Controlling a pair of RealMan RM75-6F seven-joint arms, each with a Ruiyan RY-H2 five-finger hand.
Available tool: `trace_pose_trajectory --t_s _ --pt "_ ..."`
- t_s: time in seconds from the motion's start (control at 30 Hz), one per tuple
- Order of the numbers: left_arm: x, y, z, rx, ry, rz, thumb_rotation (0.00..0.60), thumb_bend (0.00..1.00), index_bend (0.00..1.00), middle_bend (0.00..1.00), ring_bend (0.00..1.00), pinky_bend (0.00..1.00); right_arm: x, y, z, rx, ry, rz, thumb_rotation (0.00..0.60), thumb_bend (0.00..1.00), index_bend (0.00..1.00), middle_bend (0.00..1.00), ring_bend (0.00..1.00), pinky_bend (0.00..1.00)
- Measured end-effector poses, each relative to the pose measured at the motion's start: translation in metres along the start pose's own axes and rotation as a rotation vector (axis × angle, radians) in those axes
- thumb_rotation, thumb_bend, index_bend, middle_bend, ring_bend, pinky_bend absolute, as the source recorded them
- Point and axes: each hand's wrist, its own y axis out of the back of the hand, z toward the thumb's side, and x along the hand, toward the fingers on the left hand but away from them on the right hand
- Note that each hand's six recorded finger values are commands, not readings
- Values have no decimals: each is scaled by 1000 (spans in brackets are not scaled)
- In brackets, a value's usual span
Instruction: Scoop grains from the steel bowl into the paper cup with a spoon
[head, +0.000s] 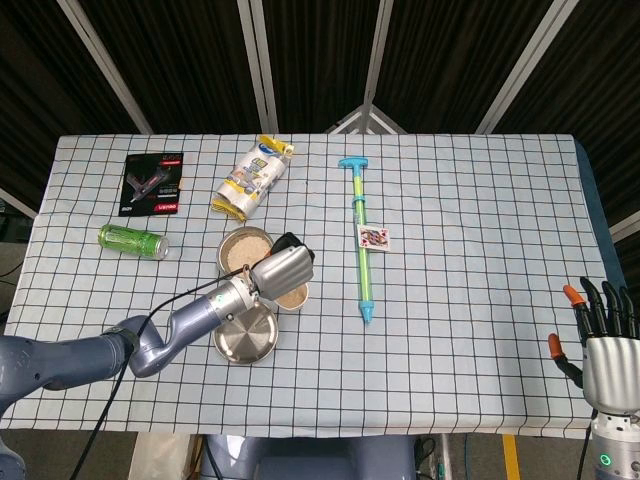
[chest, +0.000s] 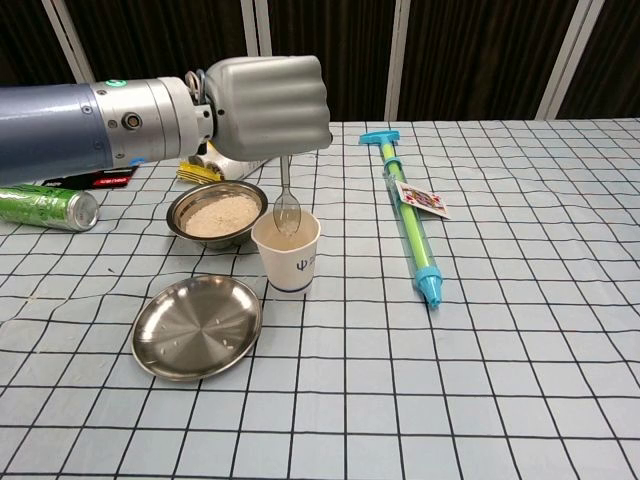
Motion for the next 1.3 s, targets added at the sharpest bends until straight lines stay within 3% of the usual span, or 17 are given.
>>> trace_pose_trajectory --t_s 0.43,0.6,0.83,1.1,1.3 --pt "-2 4 1 133 -83 64 600 471 580 989 1000 1000 0 0 0 0 0 1 600 383 184 131 0 0" --pt "1 10 -2 145 -86 80 600 471 581 989 1000 1000 0 0 0 -1 -1 0 600 384 184 131 0 0" --pt "-3 12 8 199 -149 95 600 471 581 989 1000 1000 0 0 0 -2 -1 0 600 383 183 131 0 0" --pt "0 18 -4 216 -135 108 600 471 581 989 1000 1000 0 0 0 -3 -2 -1 600 383 184 131 0 0" --pt "-5 19 7 231 -174 113 600 471 582 989 1000 1000 0 0 0 -3 -2 2 600 383 184 131 0 0"
